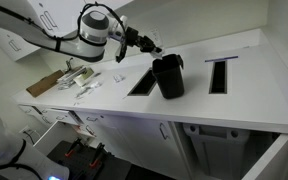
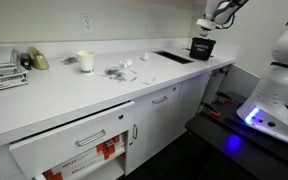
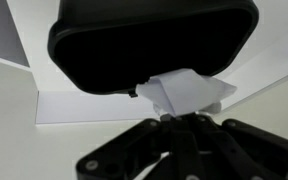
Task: Put the white paper closest to you in the black bin
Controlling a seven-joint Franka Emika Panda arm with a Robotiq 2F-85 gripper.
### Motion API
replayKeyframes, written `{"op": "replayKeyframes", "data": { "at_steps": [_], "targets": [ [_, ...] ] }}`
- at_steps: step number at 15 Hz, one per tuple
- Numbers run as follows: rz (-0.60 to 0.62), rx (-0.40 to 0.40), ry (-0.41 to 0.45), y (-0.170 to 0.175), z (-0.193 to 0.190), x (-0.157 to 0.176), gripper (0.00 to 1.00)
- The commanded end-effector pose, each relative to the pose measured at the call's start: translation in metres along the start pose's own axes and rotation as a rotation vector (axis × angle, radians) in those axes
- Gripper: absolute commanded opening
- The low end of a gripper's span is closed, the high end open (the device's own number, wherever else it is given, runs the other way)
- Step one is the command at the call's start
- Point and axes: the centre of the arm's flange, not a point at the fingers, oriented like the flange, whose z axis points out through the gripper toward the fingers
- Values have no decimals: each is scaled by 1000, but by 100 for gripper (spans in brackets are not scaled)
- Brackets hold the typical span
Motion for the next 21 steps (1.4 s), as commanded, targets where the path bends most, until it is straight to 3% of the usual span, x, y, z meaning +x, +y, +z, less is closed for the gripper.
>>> {"op": "replayKeyframes", "data": {
  "at_steps": [1,2,3,6,13,14,17,21],
  "targets": [
    [-11,-37,-46,-21,26,20,2],
    [-16,-44,-59,-22,30,20,2],
    [-23,-52,-69,-23,31,21,25],
    [-45,-81,-94,-20,26,28,40],
    [-137,-110,-135,-4,4,39,95],
    [-158,-114,-139,-1,-2,39,99],
    [-209,-104,-148,13,-23,43,100],
    [-316,-22,-190,32,-57,45,100]
  ]
}}
